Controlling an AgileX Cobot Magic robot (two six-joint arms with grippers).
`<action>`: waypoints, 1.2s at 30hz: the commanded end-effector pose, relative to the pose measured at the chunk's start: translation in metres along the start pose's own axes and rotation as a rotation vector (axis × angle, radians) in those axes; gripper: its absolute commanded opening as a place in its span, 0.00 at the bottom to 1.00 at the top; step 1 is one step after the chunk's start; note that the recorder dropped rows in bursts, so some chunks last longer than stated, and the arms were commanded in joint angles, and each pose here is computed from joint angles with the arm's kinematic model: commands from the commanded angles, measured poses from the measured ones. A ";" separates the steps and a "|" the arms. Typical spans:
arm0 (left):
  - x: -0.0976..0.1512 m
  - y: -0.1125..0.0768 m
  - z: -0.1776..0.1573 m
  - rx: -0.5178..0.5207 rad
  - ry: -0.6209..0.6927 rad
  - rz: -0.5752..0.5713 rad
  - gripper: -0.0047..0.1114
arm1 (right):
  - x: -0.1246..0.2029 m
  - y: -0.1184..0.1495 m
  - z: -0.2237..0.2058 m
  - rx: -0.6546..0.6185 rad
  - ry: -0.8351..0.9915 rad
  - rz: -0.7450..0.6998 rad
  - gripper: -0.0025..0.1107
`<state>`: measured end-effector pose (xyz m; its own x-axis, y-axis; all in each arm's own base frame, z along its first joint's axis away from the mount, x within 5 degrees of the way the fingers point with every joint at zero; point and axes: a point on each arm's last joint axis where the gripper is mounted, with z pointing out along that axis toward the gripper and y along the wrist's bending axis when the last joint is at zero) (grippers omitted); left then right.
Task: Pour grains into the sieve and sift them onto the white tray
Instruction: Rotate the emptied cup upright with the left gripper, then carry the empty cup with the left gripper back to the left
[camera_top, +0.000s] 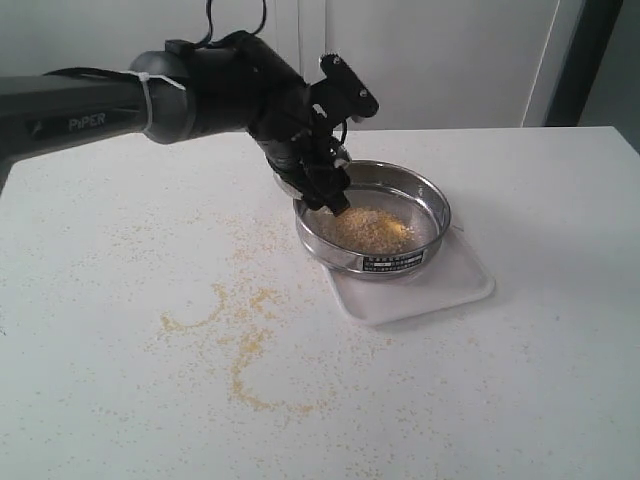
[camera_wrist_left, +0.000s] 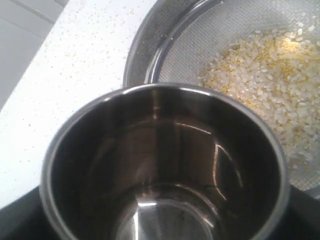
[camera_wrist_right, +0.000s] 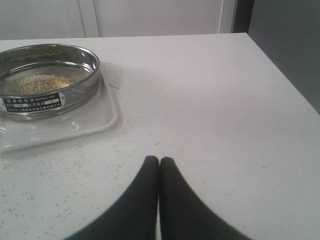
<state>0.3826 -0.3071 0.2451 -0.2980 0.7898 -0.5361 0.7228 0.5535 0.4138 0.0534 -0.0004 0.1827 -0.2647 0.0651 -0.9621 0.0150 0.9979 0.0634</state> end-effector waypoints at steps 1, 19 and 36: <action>-0.002 0.011 -0.010 0.081 -0.059 -0.077 0.04 | 0.000 0.000 0.000 0.006 -0.014 -0.005 0.02; 0.009 0.039 -0.022 0.376 -0.277 -0.251 0.04 | 0.000 0.000 0.000 0.006 -0.014 -0.005 0.02; 0.081 0.074 -0.038 0.344 -0.561 -0.354 0.04 | 0.000 0.000 0.000 0.006 -0.014 -0.005 0.02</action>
<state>0.3884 -0.2021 0.2530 -0.2800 0.3572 -0.8911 0.8267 0.5616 -0.0347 0.0534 -0.0004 0.1827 -0.2647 0.0651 -0.9621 0.0150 0.9979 0.0634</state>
